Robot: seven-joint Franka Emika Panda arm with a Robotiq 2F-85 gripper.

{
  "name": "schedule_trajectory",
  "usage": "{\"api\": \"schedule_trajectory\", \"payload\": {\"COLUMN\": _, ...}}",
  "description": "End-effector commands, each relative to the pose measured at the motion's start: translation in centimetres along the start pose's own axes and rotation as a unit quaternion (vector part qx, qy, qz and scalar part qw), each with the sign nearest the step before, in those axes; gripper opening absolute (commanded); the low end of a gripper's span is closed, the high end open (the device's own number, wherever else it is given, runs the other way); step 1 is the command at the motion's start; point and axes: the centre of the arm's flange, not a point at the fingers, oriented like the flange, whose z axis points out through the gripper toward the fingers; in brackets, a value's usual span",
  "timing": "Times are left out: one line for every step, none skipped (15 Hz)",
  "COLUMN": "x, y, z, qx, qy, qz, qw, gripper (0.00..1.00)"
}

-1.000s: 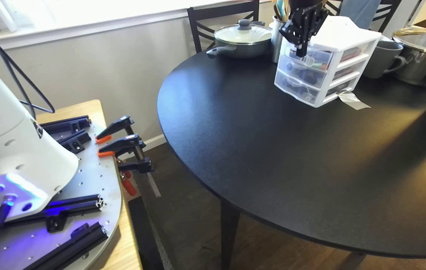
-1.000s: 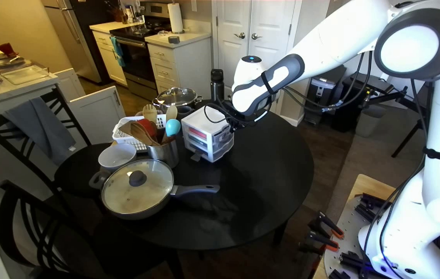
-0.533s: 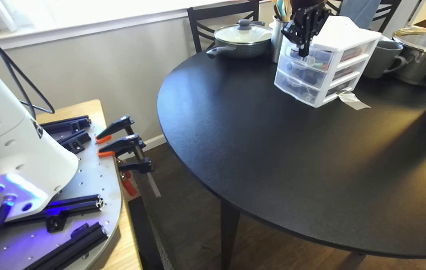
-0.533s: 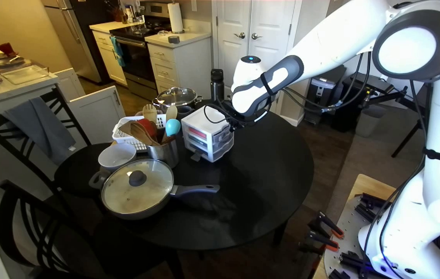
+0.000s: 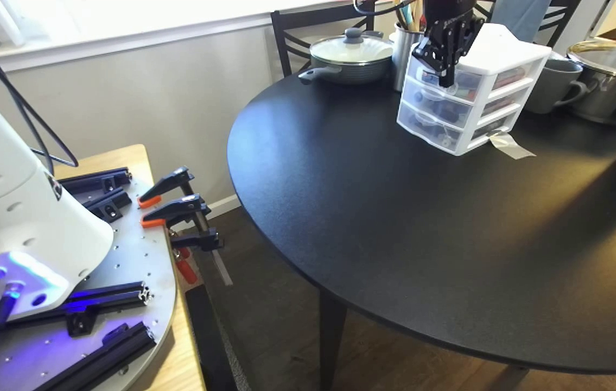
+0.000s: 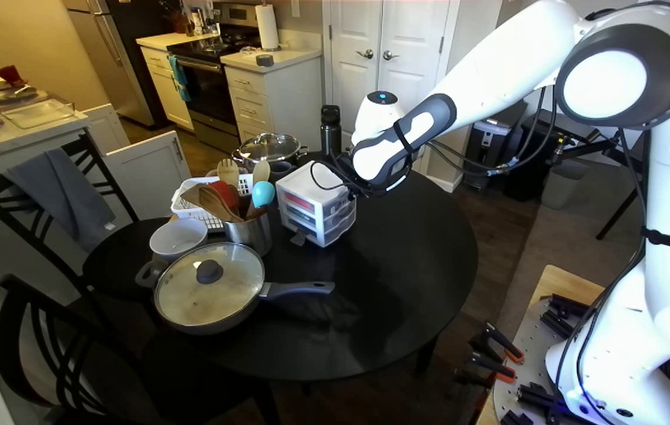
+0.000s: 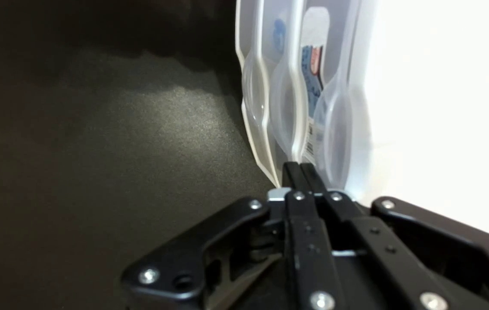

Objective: Close the drawer completely

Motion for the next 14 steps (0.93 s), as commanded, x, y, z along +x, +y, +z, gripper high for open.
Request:
{"api": "schedule_trajectory", "payload": {"x": -0.5, "y": 0.8, "z": -0.6, "qx": -0.017, "qy": 0.006, "qz": -0.026, "qw": 0.9995, "gripper": 0.05}}
{"api": "schedule_trajectory", "payload": {"x": -0.6, "y": 1.0, "z": -0.7, "qx": -0.025, "qy": 0.001, "qz": -0.033, "qw": 0.9991, "gripper": 0.04}}
{"api": "schedule_trajectory", "payload": {"x": -0.4, "y": 1.3, "z": -1.0, "qx": -0.037, "qy": -0.001, "qz": -0.040, "qw": 0.9985, "gripper": 0.05}}
{"api": "schedule_trajectory", "payload": {"x": -0.2, "y": 1.7, "z": -1.6, "qx": -0.043, "qy": 0.000, "qz": -0.046, "qw": 0.9980, "gripper": 0.05}}
{"api": "schedule_trajectory", "payload": {"x": 0.2, "y": 2.1, "z": -2.2, "qx": -0.050, "qy": 0.003, "qz": -0.056, "qw": 0.9972, "gripper": 0.05}}
{"api": "schedule_trajectory", "payload": {"x": 0.6, "y": 2.6, "z": -3.1, "qx": -0.053, "qy": 0.001, "qz": -0.059, "qw": 0.9969, "gripper": 0.06}}
{"api": "schedule_trajectory", "payload": {"x": 1.0, "y": 3.2, "z": -4.1, "qx": -0.056, "qy": -0.004, "qz": -0.064, "qw": 0.9964, "gripper": 0.05}}
{"api": "schedule_trajectory", "payload": {"x": 1.4, "y": 3.8, "z": -5.3, "qx": -0.054, "qy": -0.005, "qz": -0.064, "qw": 0.9965, "gripper": 0.05}}
{"api": "schedule_trajectory", "payload": {"x": 1.8, "y": 4.4, "z": -6.5, "qx": -0.056, "qy": -0.014, "qz": -0.069, "qw": 0.9960, "gripper": 0.05}}
{"api": "schedule_trajectory", "payload": {"x": 2.2, "y": 5.1, "z": -7.8, "qx": -0.054, "qy": -0.018, "qz": -0.073, "qw": 0.9957, "gripper": 0.05}}
{"api": "schedule_trajectory", "payload": {"x": 2.6, "y": 5.6, "z": -8.9, "qx": -0.055, "qy": -0.025, "qz": -0.078, "qw": 0.9951, "gripper": 0.06}}
{"api": "schedule_trajectory", "payload": {"x": 2.9, "y": 6.3, "z": -10.2, "qx": -0.054, "qy": -0.028, "qz": -0.080, "qw": 0.9949, "gripper": 0.06}}
{"api": "schedule_trajectory", "payload": {"x": 3.2, "y": 6.9, "z": -11.2, "qx": -0.056, "qy": -0.033, "qz": -0.084, "qw": 0.9944, "gripper": 0.06}}
{"api": "schedule_trajectory", "payload": {"x": 3.3, "y": 7.4, "z": -12.2, "qx": -0.055, "qy": -0.035, "qz": -0.084, "qw": 0.9944, "gripper": 0.06}}
